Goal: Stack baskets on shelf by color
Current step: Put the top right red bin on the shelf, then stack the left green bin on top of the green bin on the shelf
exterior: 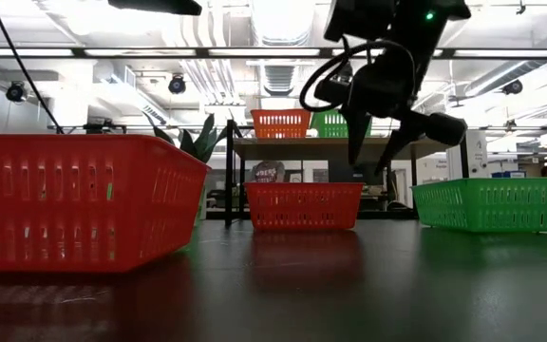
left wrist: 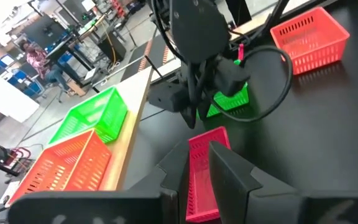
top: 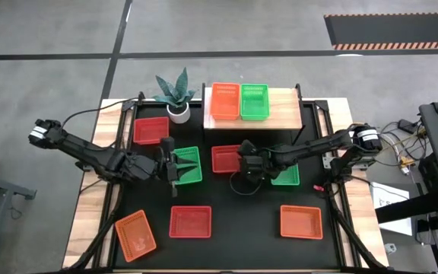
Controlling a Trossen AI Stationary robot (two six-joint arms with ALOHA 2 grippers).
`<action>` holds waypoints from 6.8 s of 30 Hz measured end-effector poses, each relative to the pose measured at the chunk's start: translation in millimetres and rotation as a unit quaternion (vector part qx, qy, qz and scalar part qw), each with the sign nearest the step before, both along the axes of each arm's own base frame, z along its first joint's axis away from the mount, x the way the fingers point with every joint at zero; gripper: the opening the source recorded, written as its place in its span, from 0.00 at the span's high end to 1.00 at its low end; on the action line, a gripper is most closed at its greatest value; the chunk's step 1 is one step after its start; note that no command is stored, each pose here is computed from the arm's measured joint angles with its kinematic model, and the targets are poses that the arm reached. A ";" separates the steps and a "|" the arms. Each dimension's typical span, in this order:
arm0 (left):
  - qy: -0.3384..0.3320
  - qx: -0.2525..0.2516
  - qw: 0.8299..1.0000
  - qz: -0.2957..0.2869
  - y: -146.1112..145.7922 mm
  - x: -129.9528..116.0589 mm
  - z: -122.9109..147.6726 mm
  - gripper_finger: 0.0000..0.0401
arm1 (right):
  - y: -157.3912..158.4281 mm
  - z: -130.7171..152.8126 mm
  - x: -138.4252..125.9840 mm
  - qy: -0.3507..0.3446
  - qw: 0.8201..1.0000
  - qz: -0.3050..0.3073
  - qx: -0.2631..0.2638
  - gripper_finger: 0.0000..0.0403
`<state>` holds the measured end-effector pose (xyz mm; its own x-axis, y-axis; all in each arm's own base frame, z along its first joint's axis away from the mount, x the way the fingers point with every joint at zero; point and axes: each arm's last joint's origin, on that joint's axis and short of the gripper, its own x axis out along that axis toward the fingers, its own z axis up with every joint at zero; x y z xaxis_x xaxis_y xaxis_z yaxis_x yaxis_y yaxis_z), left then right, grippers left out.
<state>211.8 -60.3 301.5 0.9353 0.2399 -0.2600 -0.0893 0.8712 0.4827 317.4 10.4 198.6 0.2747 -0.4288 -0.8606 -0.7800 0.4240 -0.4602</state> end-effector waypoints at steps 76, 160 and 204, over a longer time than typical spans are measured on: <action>-0.033 -0.017 0.999 0.001 -0.7 2.0 5.5 0.89 | 40.6 198.0 -2.7 -0.180 0.907 -0.341 0.169 0.98; -0.034 -0.023 0.999 0.002 -0.9 1.9 5.2 0.89 | -168.4 156.0 -72.3 -0.062 0.786 -0.553 0.270 0.73; -0.046 -0.081 0.996 0.005 -1.5 2.1 5.0 0.89 | -22.7 150.4 -103.7 -0.394 0.775 -0.171 0.463 0.96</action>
<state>213.9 -61.8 306.5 0.9545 0.2115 -0.2102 -0.1359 0.9360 0.3248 213.7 -12.3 349.0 0.8783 0.1097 -0.4654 -0.1810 0.9772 -0.1112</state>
